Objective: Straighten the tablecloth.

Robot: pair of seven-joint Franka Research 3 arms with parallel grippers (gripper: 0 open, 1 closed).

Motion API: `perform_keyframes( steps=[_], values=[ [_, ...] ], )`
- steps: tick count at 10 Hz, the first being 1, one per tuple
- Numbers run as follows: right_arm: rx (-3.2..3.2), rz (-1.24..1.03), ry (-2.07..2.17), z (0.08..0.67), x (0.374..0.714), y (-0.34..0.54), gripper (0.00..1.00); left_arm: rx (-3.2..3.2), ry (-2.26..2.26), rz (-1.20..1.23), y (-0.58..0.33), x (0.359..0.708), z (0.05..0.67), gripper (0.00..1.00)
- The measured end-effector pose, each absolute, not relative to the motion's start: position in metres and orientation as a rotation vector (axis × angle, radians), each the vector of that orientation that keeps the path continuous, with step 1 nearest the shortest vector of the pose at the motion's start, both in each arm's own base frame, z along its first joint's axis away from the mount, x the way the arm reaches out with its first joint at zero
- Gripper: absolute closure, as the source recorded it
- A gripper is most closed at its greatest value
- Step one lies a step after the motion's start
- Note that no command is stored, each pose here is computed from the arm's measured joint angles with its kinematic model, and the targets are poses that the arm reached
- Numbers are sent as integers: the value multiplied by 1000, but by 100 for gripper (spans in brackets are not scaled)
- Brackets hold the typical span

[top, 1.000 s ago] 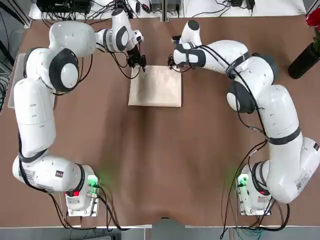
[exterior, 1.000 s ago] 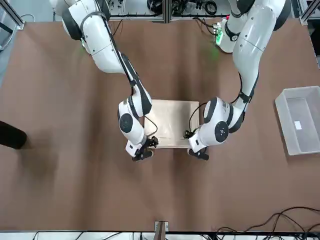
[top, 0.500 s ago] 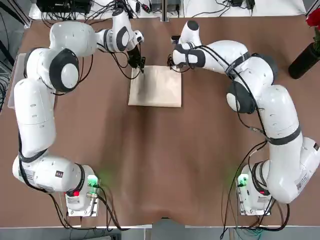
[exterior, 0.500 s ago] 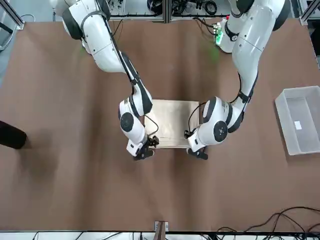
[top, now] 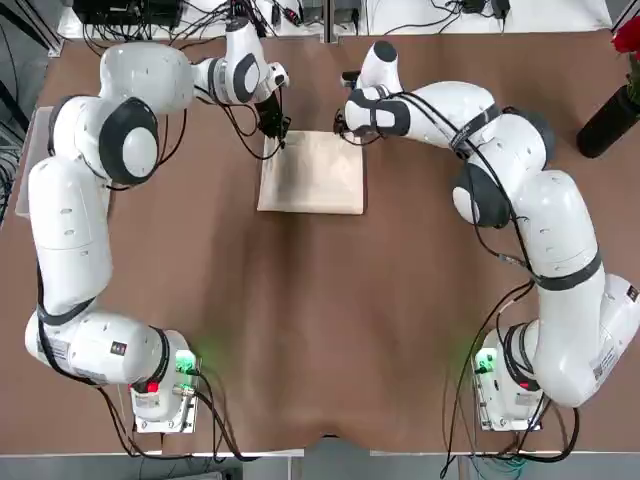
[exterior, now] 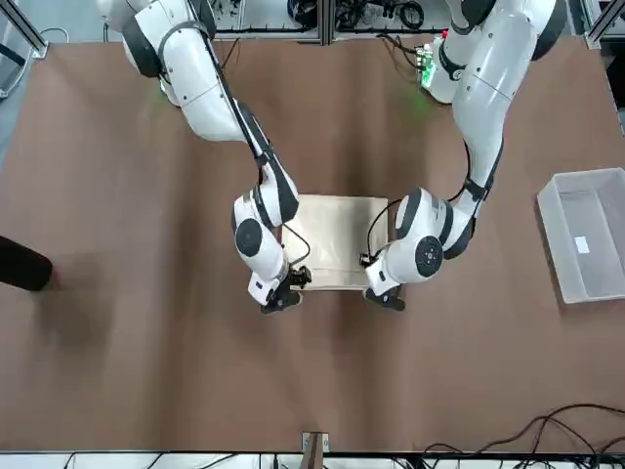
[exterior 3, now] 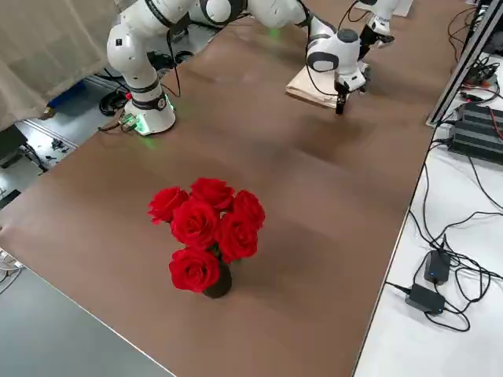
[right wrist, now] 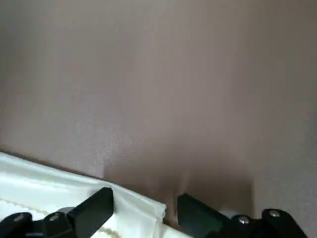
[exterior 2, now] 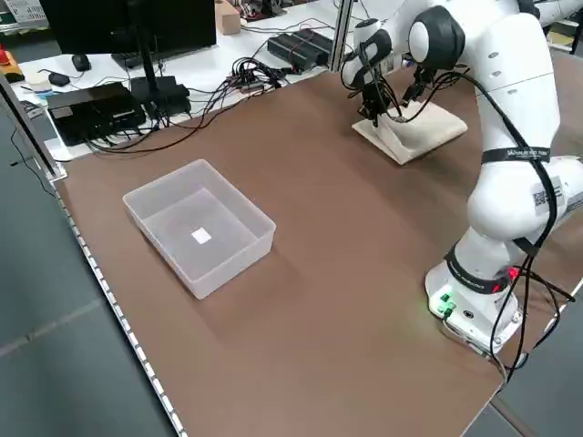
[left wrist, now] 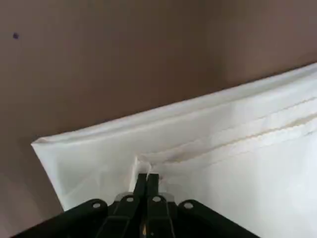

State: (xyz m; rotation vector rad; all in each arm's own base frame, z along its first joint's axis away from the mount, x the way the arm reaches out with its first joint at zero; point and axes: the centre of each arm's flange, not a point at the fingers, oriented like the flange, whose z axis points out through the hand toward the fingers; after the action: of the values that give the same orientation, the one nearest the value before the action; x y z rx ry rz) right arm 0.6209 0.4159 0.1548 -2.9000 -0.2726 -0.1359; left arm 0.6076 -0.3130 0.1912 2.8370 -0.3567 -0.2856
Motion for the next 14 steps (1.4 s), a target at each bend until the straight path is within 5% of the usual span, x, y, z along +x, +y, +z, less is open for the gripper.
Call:
perform_keyframes(
  steps=[5, 8, 14],
  values=[
    [-2899, -138, -273, 155, 621, 416, 37, 2837, -424, -458, -314, 593, 220, 97],
    [-2899, -141, -272, 154, 621, 416, 49, 2815, -467, -512, -329, 580, 223, 97],
    [-2899, -143, -272, 154, 621, 416, 49, 2780, -578, -702, -353, 541, 252, 97]
  ],
)
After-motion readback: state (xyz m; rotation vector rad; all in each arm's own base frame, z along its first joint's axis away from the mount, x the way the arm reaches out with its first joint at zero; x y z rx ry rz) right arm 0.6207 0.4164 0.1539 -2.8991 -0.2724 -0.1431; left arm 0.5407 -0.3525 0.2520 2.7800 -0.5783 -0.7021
